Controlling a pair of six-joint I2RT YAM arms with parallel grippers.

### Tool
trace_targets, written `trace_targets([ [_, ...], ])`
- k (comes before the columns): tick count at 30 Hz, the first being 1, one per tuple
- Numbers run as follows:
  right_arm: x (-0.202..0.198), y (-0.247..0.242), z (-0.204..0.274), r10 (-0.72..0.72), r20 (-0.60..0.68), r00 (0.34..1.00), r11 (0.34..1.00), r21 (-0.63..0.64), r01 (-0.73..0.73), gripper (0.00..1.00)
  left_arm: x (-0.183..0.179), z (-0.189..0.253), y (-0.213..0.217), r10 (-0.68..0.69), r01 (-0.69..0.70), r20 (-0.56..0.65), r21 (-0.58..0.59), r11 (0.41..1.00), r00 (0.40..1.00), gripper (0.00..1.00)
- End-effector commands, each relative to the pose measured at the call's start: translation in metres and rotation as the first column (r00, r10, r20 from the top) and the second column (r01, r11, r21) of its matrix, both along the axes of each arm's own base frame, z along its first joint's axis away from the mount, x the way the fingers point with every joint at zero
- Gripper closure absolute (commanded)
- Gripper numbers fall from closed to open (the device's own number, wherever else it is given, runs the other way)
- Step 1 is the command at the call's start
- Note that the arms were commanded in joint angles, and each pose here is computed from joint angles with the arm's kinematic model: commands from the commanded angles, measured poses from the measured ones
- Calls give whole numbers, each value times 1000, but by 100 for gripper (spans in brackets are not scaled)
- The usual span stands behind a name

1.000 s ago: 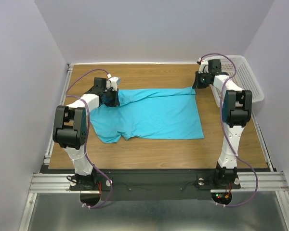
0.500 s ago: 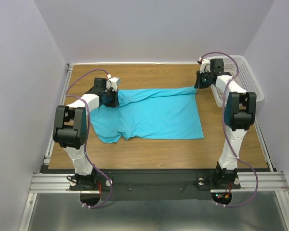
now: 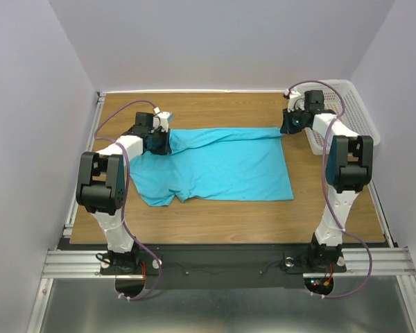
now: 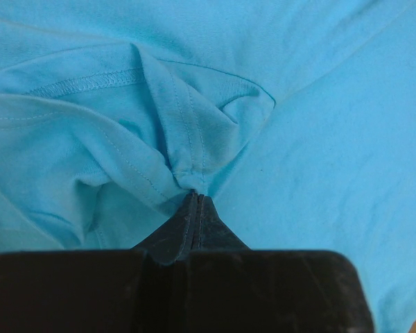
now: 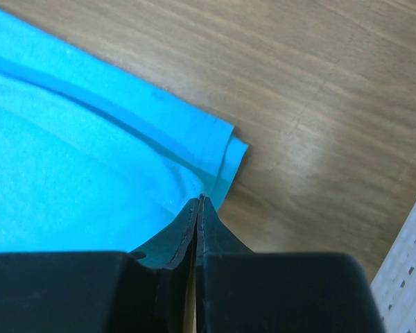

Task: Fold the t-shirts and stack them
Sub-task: Fold the tshirt

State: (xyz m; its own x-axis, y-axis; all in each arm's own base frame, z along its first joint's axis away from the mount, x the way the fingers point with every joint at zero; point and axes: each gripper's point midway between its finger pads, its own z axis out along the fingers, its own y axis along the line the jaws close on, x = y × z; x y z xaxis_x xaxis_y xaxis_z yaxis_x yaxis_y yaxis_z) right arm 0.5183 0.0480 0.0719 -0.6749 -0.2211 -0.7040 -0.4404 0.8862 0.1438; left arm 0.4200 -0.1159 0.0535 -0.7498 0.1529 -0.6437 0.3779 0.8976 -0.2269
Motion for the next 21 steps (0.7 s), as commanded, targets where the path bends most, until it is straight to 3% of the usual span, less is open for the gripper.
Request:
trace_targets([
  [1,4,0,43,79,145,986,997,-27,-76,97,1,1,-1,-12,12,4,11,1000,1000,100],
  [21,-21,-17,10,162,124,979,975,-170,-140,94,1,9,-5,-25,25,18,-9,1000,1000,100],
])
